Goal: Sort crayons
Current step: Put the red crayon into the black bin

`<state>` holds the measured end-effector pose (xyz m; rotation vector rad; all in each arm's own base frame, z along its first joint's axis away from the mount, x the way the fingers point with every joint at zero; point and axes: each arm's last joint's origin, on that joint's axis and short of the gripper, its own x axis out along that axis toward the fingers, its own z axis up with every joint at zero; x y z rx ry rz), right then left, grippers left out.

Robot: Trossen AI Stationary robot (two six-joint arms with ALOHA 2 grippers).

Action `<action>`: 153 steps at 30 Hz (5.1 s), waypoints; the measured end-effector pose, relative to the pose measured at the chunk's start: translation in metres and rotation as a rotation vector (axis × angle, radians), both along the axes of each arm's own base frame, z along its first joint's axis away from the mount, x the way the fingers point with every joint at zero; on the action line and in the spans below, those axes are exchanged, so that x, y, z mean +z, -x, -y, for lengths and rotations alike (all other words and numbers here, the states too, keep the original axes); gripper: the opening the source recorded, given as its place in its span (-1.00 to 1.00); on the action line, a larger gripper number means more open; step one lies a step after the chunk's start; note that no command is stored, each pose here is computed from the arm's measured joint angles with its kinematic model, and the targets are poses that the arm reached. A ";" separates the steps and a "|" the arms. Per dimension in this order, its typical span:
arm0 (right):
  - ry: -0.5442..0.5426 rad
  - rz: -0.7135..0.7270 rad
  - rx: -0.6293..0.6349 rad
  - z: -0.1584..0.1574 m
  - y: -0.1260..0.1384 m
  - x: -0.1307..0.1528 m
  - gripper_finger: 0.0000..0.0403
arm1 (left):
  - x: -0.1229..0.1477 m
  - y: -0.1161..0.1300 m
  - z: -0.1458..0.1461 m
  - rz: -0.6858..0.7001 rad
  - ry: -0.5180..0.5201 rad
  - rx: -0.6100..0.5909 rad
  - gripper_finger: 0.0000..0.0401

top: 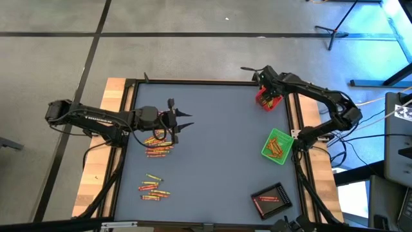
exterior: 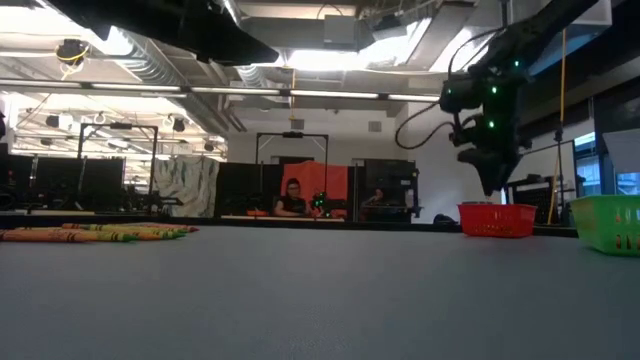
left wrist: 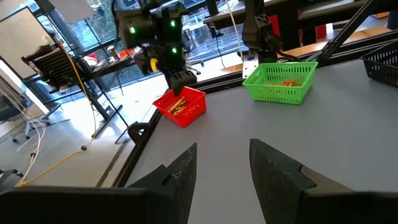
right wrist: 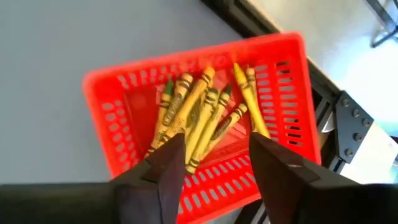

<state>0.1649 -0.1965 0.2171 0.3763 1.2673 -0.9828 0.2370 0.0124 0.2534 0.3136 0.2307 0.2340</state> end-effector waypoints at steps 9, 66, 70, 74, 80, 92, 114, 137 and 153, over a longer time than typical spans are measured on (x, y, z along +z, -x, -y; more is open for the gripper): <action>0.182 0.462 0.334 -0.047 -0.053 0.051 -0.09 | 0.000 0.000 0.000 0.000 -0.003 0.003 -0.35; 0.431 0.908 1.016 -0.171 -0.115 0.025 -0.09 | -0.085 0.016 -0.164 -1.301 0.400 0.293 -0.35; 0.426 0.910 1.011 -0.171 -0.115 0.025 -0.09 | -0.085 0.018 -0.166 -1.295 0.405 0.299 -0.35; 0.422 0.905 1.012 -0.171 -0.114 0.024 -0.09 | -0.087 0.018 -0.167 -1.265 0.424 0.269 -0.35; 0.421 0.903 1.012 -0.171 -0.114 0.024 -0.09 | -0.100 0.023 -0.162 -1.293 0.384 0.220 -0.35; 0.422 0.905 1.012 -0.171 -0.114 0.024 -0.09 | -0.113 0.031 -0.166 -1.269 0.360 0.264 -0.35; 0.422 0.905 1.012 -0.171 -0.114 0.024 -0.09 | -0.113 0.038 -0.178 -1.201 0.398 0.234 -0.94; 0.322 0.906 0.951 -0.172 -0.115 0.017 -0.03 | -0.037 -0.010 -0.127 -0.729 0.065 0.223 -0.96; 0.334 0.983 1.005 -0.173 -0.126 0.014 0.48 | 0.015 -0.049 -0.029 -0.188 -0.067 -0.094 -0.95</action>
